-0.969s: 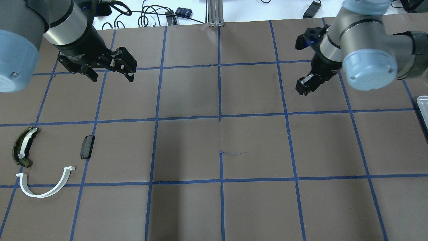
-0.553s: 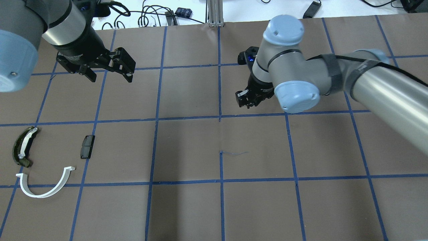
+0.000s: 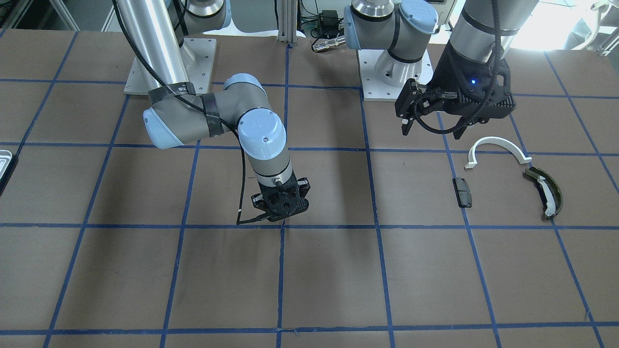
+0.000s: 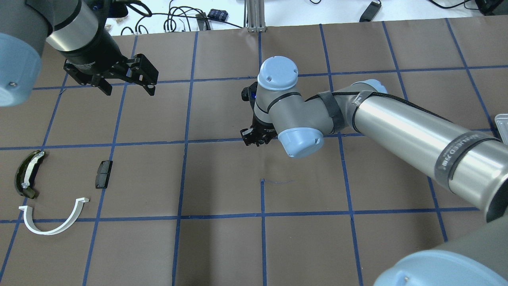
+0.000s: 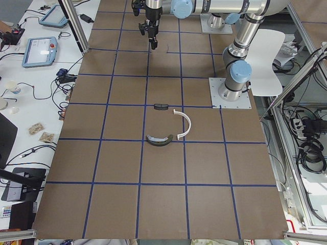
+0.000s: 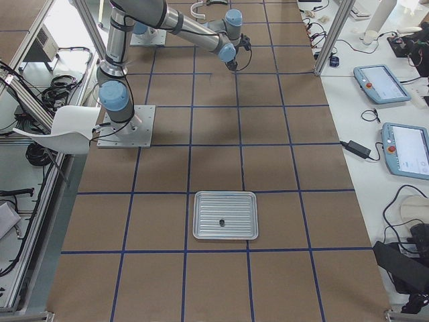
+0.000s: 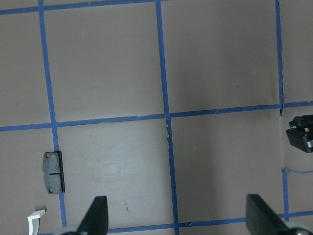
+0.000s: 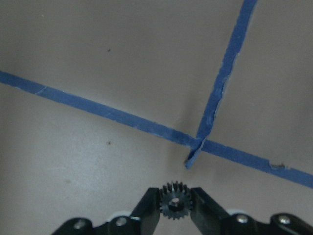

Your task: Place bearing gear from tray to pile

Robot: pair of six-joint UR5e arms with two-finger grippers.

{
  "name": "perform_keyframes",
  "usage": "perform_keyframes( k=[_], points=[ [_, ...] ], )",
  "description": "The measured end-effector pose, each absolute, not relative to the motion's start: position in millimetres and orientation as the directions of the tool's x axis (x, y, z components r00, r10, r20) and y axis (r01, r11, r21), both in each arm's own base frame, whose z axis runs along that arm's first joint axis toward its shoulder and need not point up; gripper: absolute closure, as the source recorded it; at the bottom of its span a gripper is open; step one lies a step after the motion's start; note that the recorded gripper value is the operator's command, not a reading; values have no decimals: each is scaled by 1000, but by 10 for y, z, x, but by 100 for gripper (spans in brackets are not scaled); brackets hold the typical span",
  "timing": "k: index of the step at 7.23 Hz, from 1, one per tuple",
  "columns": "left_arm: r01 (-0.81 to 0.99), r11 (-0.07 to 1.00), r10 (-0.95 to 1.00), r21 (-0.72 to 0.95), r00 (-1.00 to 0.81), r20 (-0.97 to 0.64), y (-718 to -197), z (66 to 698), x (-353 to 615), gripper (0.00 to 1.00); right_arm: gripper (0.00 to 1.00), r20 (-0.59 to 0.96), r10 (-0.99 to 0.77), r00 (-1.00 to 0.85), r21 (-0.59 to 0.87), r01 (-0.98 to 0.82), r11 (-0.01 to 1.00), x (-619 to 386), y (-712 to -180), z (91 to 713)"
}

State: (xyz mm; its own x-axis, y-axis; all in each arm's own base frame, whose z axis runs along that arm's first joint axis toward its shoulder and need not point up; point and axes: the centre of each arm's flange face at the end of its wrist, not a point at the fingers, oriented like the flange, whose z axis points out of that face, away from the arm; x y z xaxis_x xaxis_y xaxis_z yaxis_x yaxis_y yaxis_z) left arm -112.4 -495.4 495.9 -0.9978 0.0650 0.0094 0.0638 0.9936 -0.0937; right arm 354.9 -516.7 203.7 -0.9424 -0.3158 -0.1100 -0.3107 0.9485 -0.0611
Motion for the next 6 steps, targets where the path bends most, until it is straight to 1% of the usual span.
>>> perform_keyframes(
  k=[1,3,5,6],
  points=[
    [70,993,71,-92,-997,7,-4951,4954,-1096,0,0,-98,-309,-946,-65,-304,950,3491,-5199,2128],
    [74,994,75,-83,-997,7,-4965,4913,-1083,0,0,-65,-274,-959,-67,-270,961,3051,-5405,2616],
    [69,996,70,-55,-998,12,-5120,4701,-1109,0,0,-16,-279,-960,-68,-277,958,2069,-5711,3124],
    [50,998,50,-24,-998,28,-5229,4461,-1222,0,0,0,-286,-958,-65,-285,956,1494,-5828,3248]
  ],
)
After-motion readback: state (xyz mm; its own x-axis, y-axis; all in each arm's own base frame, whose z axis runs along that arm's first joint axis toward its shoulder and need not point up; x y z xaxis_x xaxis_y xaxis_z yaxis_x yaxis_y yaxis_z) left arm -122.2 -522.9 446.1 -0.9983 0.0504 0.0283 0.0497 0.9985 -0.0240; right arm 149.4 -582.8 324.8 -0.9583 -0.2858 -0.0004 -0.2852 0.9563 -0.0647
